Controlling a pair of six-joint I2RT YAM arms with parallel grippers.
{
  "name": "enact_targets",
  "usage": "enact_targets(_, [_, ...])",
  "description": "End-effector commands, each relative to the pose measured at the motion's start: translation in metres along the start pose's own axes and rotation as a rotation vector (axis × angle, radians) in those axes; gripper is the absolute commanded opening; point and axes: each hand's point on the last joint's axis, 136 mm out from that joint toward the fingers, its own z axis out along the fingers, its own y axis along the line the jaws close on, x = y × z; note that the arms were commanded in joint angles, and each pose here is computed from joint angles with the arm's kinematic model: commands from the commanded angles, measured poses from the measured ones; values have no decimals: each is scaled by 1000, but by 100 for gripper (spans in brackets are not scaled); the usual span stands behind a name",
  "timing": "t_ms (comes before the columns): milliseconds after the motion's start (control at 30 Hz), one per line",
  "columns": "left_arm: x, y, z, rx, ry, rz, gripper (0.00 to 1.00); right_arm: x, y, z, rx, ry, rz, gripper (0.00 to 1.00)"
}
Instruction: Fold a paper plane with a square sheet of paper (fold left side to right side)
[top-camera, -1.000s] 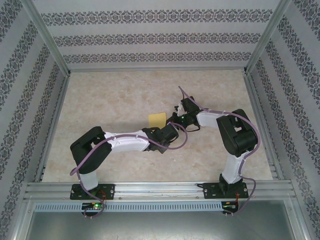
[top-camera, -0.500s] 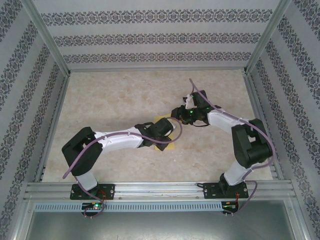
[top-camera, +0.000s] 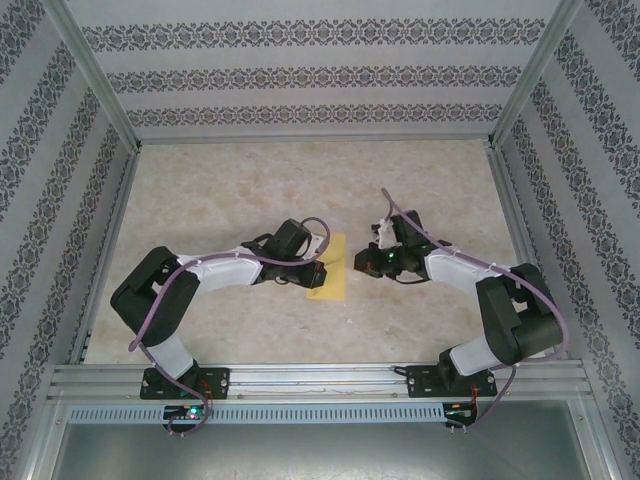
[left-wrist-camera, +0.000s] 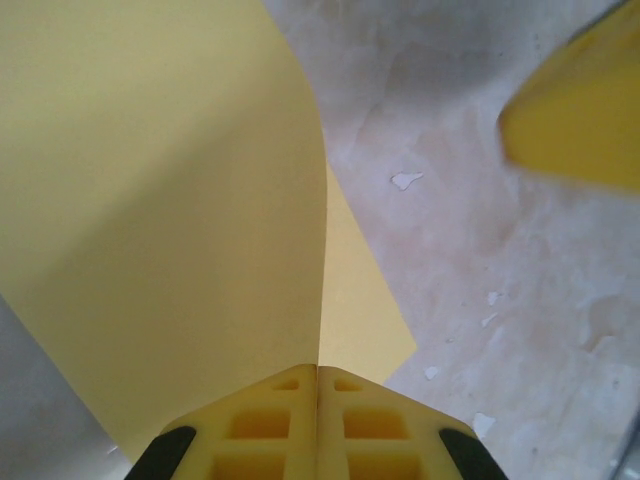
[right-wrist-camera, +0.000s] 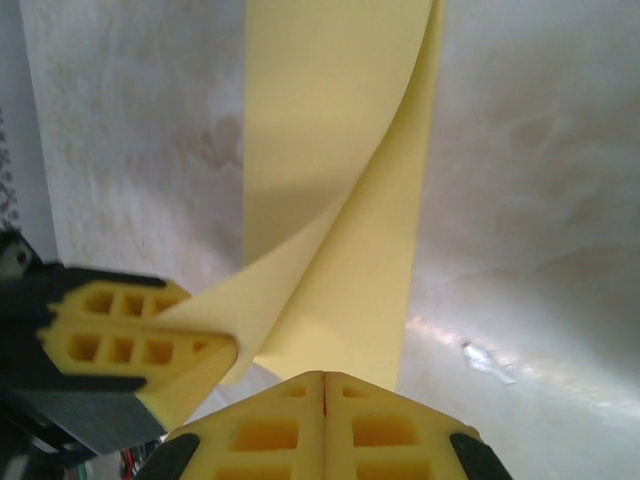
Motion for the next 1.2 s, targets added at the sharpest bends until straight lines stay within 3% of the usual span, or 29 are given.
enact_targets(0, [-12, -13, -2, 102, -29, -29, 0, 9, 9, 13, -22, 7, -24, 0])
enact_targets(400, [-6, 7, 5, 76, -3, -81, 0, 36, -9, 46, 40, 84, 10, 0])
enact_targets(1167, [-2, 30, 9, 87, 61, -71, 0, 56, -44, 50, 189, 191, 17, 0])
